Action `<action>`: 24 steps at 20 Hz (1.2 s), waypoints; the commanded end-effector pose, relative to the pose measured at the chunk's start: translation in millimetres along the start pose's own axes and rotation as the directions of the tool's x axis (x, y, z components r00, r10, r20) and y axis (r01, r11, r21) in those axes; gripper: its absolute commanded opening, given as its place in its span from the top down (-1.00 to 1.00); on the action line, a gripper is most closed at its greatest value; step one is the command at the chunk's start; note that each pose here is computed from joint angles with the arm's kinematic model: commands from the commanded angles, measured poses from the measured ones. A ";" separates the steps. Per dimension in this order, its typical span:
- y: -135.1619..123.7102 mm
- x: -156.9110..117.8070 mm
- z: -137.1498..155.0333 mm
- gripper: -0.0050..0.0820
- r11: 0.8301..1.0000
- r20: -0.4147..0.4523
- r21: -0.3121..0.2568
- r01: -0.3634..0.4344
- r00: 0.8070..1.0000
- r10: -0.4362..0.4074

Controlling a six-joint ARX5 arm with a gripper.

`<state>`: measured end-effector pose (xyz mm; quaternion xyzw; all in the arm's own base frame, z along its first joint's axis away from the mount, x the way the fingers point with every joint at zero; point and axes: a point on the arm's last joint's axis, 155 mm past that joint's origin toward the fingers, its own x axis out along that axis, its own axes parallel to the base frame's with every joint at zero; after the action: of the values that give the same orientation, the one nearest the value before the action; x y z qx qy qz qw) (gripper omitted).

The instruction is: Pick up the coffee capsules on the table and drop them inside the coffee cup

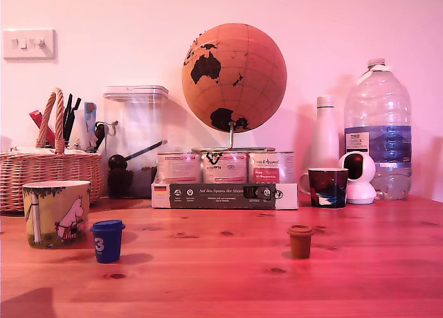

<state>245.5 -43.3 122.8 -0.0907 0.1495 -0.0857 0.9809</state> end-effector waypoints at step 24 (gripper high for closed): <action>-47.0 -12.9 10.4 0.93 0.968 0.062 0.031 0.251 0.966 -0.252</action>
<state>229.3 -82.2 154.2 -0.0959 0.0895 -0.2031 0.9703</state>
